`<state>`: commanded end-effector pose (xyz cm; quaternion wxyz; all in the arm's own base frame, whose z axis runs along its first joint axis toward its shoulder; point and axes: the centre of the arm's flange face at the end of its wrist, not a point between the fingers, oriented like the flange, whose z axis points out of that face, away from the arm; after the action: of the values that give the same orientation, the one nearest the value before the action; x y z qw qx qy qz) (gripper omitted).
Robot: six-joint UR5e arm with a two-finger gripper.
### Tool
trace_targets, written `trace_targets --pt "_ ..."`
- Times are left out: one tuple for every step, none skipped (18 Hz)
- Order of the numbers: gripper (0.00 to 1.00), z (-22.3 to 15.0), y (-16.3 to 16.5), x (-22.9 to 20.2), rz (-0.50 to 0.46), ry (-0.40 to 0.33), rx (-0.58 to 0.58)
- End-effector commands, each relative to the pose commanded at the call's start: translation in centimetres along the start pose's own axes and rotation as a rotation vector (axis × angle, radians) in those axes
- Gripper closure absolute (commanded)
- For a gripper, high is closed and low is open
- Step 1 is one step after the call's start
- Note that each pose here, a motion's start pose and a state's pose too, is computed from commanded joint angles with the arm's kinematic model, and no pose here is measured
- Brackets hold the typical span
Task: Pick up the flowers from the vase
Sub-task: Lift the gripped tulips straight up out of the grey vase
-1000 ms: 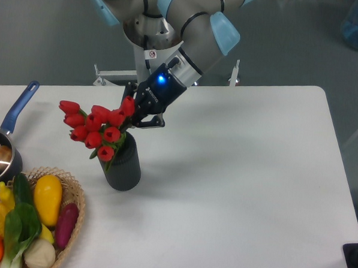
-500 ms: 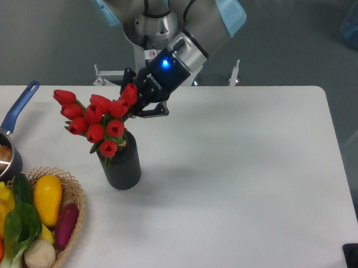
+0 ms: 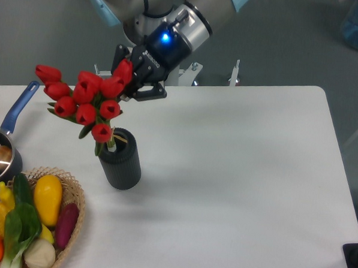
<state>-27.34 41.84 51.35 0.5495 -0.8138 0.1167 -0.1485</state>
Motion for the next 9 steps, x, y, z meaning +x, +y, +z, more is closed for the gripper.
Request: trace_targets --pt "1.00 -0.4 -0.6 0.3 0.004 -0.009 0.002" --pt "1.00 -0.8 -1.2 0.6 0.011 -0.016 0.003" --pt "1.00 -1.1 -1.7 0.9 0.013 -0.022 0.005" --pt "1.00 -1.3 -2.2 1.2 0.011 -0.027 0.006" --pt "1.00 -1.6 -2.7 1.4 0.011 -0.034 0.006" --pt "1.00 -1.8 -3.2 1.7 0.017 -0.040 0.006" --pt "1.00 -2.1 -3.6 1.7 0.025 -0.046 0.005" --pt "1.00 -2.5 -3.9 1.8 0.037 -0.060 0.002" --pt "1.00 -3.2 -4.0 1.7 0.042 -0.080 -0.003"
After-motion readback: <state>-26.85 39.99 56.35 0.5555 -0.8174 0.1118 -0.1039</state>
